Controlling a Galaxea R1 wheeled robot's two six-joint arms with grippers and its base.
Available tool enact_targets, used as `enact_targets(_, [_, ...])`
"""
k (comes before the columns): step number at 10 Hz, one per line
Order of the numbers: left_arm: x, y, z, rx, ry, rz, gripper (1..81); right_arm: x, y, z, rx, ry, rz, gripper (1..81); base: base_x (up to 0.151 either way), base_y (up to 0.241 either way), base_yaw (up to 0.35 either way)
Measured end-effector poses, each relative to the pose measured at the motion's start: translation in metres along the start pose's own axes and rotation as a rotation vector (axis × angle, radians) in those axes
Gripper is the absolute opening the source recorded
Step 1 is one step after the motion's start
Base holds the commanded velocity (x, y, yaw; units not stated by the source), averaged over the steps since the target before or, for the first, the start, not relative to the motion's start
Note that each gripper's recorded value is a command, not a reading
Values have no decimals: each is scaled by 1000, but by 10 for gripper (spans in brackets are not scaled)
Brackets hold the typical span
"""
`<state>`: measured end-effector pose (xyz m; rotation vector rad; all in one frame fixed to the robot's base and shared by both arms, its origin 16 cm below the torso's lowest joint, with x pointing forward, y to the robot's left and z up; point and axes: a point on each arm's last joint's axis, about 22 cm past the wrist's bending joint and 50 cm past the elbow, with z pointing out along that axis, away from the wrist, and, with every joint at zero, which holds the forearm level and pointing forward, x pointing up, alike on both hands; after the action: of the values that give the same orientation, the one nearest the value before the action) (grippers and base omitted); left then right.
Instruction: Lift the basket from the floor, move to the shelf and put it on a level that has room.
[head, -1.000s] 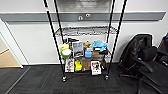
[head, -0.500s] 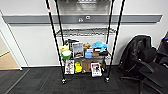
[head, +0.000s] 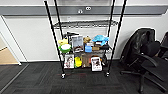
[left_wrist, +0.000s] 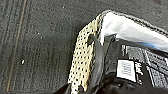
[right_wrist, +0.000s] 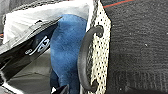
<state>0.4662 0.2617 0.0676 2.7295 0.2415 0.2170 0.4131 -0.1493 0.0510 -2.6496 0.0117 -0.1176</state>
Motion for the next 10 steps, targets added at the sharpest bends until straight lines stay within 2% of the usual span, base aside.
enact_targets(2, [-12,-10,30,3,-40,-8,811,-4,13,27,3,-19,24,811,0,0,0])
enact_targets(4, [-7,-16,46,4,-46,-9,811,2,16,43,10,-21,36,811,0,0,0])
enact_targets(8, [13,-19,46,9,-26,-3,811,58,-12,46,49,35,34,811,0,0,0])
enact_targets(10, [28,-16,44,9,-5,0,811,70,-31,49,74,45,44,811,0,0,0])
